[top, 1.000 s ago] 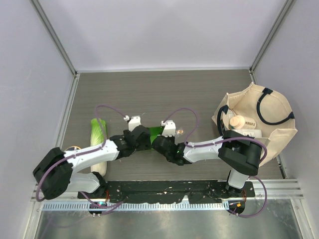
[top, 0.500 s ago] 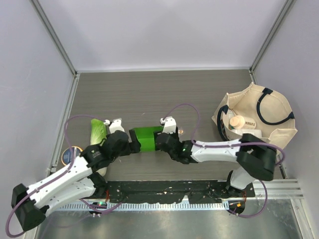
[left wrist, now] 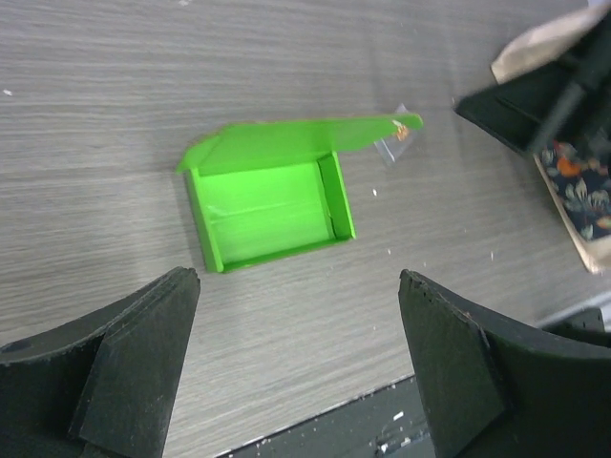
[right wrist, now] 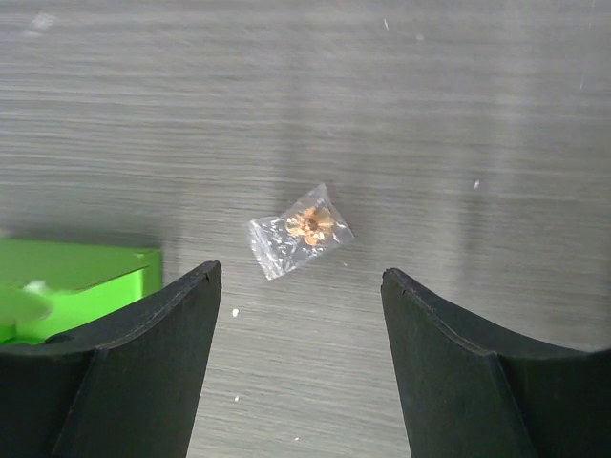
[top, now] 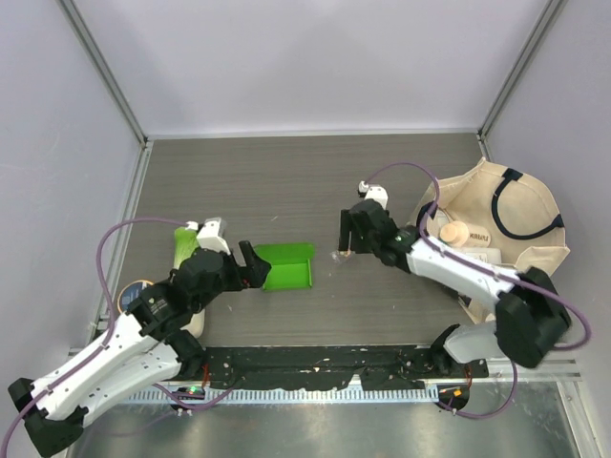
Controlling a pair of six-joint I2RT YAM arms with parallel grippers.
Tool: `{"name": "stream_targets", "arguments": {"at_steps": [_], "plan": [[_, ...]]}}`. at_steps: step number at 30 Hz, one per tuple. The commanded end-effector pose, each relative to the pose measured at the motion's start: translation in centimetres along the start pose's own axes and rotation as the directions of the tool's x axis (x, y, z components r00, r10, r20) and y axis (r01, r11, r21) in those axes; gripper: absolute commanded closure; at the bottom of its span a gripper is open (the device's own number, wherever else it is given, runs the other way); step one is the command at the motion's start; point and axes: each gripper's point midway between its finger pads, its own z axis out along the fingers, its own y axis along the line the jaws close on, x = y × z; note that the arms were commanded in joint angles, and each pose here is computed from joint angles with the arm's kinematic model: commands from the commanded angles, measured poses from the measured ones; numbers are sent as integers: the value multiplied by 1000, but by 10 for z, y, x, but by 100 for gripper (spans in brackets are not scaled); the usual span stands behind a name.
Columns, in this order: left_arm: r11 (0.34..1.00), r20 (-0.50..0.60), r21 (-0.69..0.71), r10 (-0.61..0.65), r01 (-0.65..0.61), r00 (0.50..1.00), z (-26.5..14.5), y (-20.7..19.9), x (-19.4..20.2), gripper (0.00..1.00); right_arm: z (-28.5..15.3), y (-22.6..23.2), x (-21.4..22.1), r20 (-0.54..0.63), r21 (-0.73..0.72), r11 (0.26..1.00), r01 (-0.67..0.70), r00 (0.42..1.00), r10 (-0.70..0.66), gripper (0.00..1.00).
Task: Fold the paper box
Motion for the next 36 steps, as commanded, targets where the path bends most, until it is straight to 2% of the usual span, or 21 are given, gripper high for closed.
{"name": "stream_targets", "arguments": {"at_steps": [1, 3, 5, 6, 7, 9, 10, 12, 15, 20, 24, 26, 30, 31, 33, 36], "plan": [[989, -35, 147, 41, -36, 999, -3, -33, -3, 10, 10, -20, 14, -188, 235, 970, -65, 976, 111, 27], [981, -72, 188, 53, -38, 996, -6, -39, 4, 10, 25, -13, 13, -220, 296, 948, -114, 958, 184, 27], [977, -84, 210, 55, -36, 995, -9, -41, 7, 11, 37, -5, -1, -134, 366, 885, -288, 925, 357, 26], [974, -85, 222, 51, -31, 995, -12, -42, 8, 11, 43, -12, 18, -185, 448, 856, -259, 910, 372, 25], [971, -69, 240, 42, -24, 997, -16, -44, 5, 11, 48, 1, 4, -156, 449, 834, -321, 891, 426, 25], [967, -50, 255, 11, 2, 999, -21, -45, 2, 11, 56, -7, 25, -178, 550, 778, -303, 868, 464, 25], [963, -31, 269, -4, 12, 1000, -26, -44, -1, 11, 60, -2, 20, -142, 572, 739, -357, 844, 518, 25], [958, -23, 283, -27, 32, 999, -31, -46, -3, 11, 61, -14, 40, -158, 664, 678, -314, 828, 538, 25], [958, 5, 285, -41, 38, 999, -41, -43, -11, 11, 71, -2, 54, -177, 651, 669, -358, 786, 593, 27], [955, 29, 294, -50, 39, 998, -54, -43, -20, 11, 79, -2, 64, -130, 640, 639, -427, 759, 638, 32], [951, 35, 308, -35, 23, 999, -65, -43, -23, 11, 74, -6, 81, -118, 681, 597, -423, 741, 661, 36], [954, 45, 300, -12, -2, 999, -68, -40, -24, 11, 70, -8, 90, -107, 695, 580, -426, 736, 669, 47], [962, 89, 271, 8, -32, 996, -73, -34, -35, 11, 65, -15, 99, -83, 707, 569, -420, 750, 657, 61], [963, 93, 267, 10, -35, 996, -74, -33, -36, 11, 66, -14, 98, -79, 698, 575, -427, 752, 654, 67], [963, 99, 269, 6, -32, 995, -74, -34, -38, 10, 61, -16, 96, -70, 690, 586, -426, 765, 640, 71], [965, 95, 263, -2, -24, 995, -73, -34, -37, 10, 51, -17, 85, -49, 662, 631, -405, 816, 575, 82]]}}
